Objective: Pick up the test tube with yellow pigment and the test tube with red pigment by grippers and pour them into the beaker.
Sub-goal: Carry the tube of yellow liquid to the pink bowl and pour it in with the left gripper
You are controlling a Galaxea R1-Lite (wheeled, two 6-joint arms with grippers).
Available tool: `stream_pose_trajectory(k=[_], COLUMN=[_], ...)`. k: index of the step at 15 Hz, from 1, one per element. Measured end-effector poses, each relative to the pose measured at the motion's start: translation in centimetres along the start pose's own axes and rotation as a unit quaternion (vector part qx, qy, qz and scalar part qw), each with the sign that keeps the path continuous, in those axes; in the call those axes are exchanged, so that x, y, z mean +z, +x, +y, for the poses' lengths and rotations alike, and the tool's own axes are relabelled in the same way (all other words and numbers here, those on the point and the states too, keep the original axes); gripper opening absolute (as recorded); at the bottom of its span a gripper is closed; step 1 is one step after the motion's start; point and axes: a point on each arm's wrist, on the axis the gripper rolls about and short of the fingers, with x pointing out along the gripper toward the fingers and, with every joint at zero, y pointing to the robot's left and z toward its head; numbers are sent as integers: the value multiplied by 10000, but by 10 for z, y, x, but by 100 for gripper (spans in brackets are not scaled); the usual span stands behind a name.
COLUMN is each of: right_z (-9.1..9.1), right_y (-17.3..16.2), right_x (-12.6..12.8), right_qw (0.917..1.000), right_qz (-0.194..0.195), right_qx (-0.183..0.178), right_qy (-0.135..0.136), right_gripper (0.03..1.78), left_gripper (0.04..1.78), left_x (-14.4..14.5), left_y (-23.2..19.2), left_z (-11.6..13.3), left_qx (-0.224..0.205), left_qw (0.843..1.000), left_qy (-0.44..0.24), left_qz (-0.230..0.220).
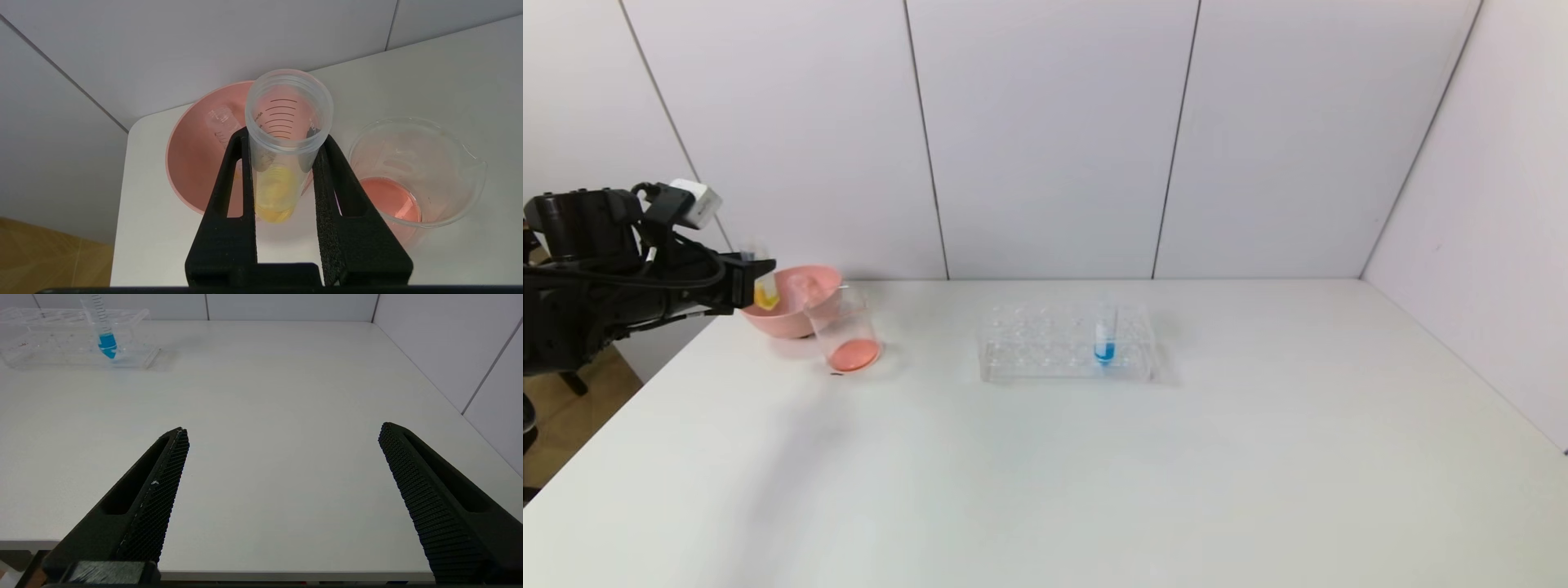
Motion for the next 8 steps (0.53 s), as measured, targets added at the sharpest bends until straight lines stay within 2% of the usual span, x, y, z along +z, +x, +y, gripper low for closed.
stream_pose_trajectory(k=[2,8], right_z=[0,0], right_y=[0,0], right_x=[0,0], right_qw=[10000,10000], right_qz=[0,0], right_qx=[0,1], right_qy=[0,2], right_gripper=[170,170], left_gripper=[43,43], left_x=[3,9], left_y=[1,9], left_z=[1,2], left_qx=[-85,-412], left_qw=[9998,9988], left_qy=[101,270], left_qz=[118,25])
